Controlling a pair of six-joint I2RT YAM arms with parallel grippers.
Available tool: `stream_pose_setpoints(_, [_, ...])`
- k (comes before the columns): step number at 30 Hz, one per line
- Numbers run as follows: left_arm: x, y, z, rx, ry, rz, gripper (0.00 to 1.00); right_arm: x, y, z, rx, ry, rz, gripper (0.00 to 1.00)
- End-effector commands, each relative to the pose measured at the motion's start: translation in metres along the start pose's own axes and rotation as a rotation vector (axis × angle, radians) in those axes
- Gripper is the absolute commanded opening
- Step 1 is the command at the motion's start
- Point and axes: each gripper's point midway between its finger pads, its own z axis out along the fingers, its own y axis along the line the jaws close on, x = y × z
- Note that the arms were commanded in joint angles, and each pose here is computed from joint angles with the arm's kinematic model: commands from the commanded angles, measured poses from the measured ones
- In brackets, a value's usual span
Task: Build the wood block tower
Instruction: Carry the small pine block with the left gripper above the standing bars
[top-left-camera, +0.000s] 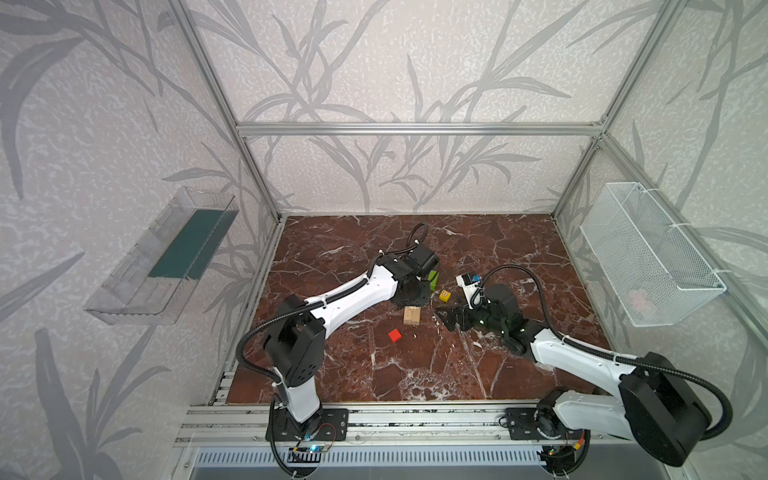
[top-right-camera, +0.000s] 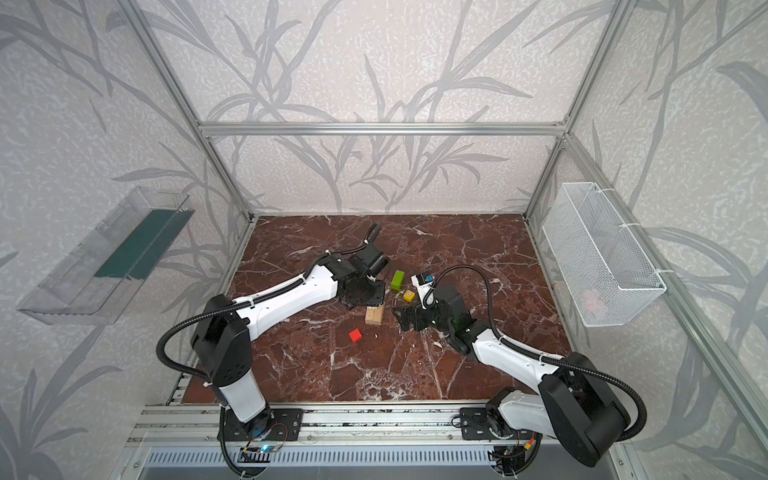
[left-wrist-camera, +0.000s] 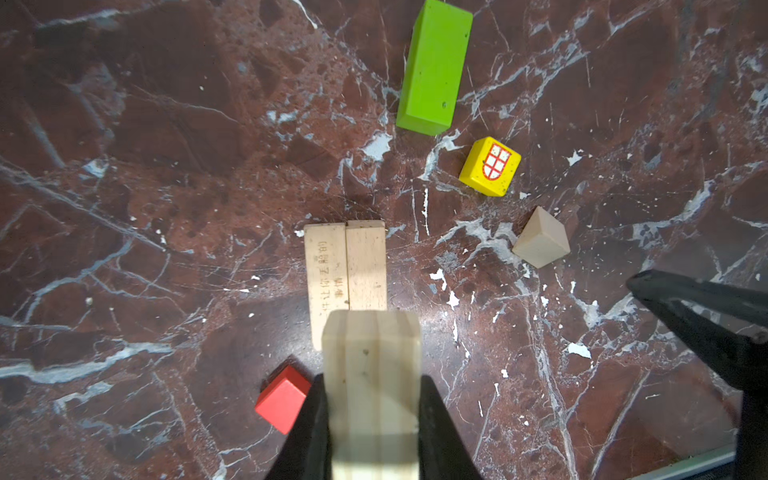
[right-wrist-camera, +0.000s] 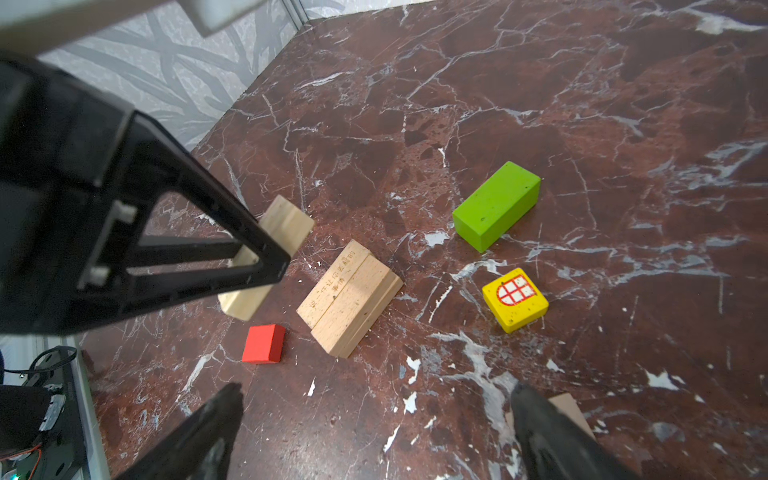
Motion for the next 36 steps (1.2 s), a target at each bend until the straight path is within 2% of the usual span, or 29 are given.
stream_pose_setpoints(1, [0.004, 0.002, 0.008, -0.044, 0.037, -0.018, 0.09, 0.002, -0.001, -0.002, -0.009, -0.006, 0.015, 1.00])
stream_pose_setpoints(13, [0.003, 0.010, 0.036, -0.131, 0.068, 0.005, 0.05, 0.000, -0.006, -0.004, 0.010, -0.019, 0.029, 1.00])
stream_pose_setpoints(17, [0.003, 0.006, 0.045, -0.117, 0.081, 0.004, 0.05, 0.000, -0.007, -0.004, 0.011, -0.022, 0.027, 1.00])
stream_pose_setpoints(36, [0.002, 0.014, 0.059, -0.177, 0.094, 0.007, 0.05, -0.002, -0.008, -0.007, 0.026, -0.032, 0.023, 1.00])
